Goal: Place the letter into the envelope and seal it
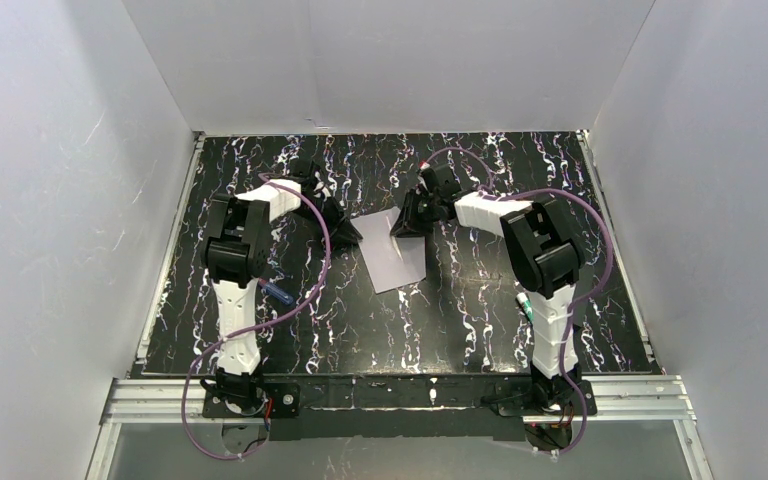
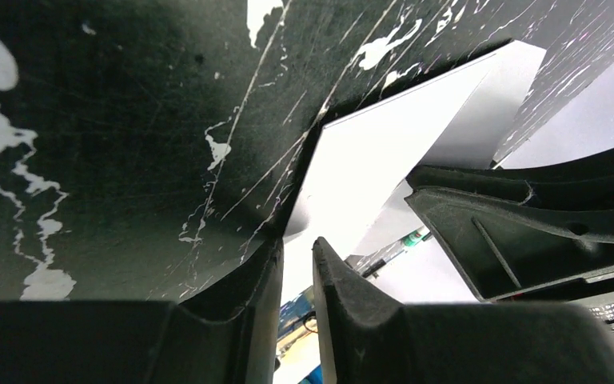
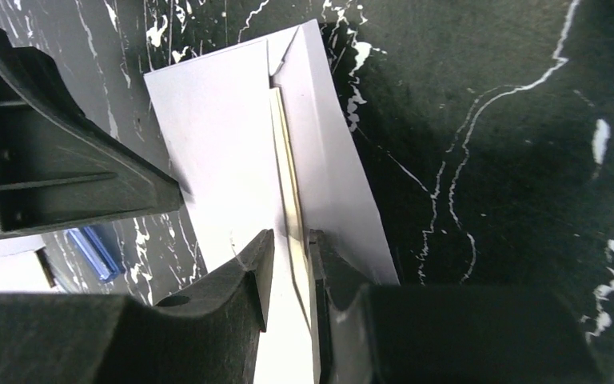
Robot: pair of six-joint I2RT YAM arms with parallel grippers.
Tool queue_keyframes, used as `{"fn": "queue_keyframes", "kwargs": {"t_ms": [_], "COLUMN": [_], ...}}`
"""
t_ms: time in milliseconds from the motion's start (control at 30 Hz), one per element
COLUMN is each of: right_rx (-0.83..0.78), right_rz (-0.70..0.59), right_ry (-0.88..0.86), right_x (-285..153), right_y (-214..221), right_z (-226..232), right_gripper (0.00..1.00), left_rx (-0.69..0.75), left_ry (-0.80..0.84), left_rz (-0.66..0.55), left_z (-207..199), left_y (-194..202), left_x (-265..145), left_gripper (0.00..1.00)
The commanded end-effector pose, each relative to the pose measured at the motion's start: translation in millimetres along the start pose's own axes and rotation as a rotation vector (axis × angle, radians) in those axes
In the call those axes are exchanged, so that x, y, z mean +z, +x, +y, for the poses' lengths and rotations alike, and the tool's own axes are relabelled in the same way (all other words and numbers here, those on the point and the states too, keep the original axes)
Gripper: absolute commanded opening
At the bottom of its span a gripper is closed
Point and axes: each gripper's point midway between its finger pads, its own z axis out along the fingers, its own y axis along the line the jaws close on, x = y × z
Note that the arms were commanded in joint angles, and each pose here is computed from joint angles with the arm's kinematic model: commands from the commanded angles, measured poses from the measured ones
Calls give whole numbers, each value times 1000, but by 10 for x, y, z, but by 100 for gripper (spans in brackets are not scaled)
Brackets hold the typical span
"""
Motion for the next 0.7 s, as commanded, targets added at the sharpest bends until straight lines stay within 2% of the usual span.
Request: {"fn": "queue_keyframes", "kwargs": {"t_ms": [0, 167, 333, 500, 667], "right_rx": [17, 40, 58, -1, -103], "right_rz": [33, 45, -15, -118, -249], "right_ry": [-41, -65, -48, -27, -61], "right_x": [120, 157, 60, -193, -660], "right_y": [75, 152, 55, -231, -555], "right_z": [73, 139, 161, 286, 571], "right_gripper": [31, 30, 29, 38, 52], "left_rx": [-62, -65, -49, 34, 172], "left_ry": [-93, -82, -75, -79, -123], "left_rz": [57, 52, 32, -36, -152], "left_z": [308, 267, 213, 91, -15], "left_y": [134, 102, 55, -38, -104], "left_x": [241, 246, 205, -4, -464], "left_gripper": [19, 17, 17, 23, 30]}}
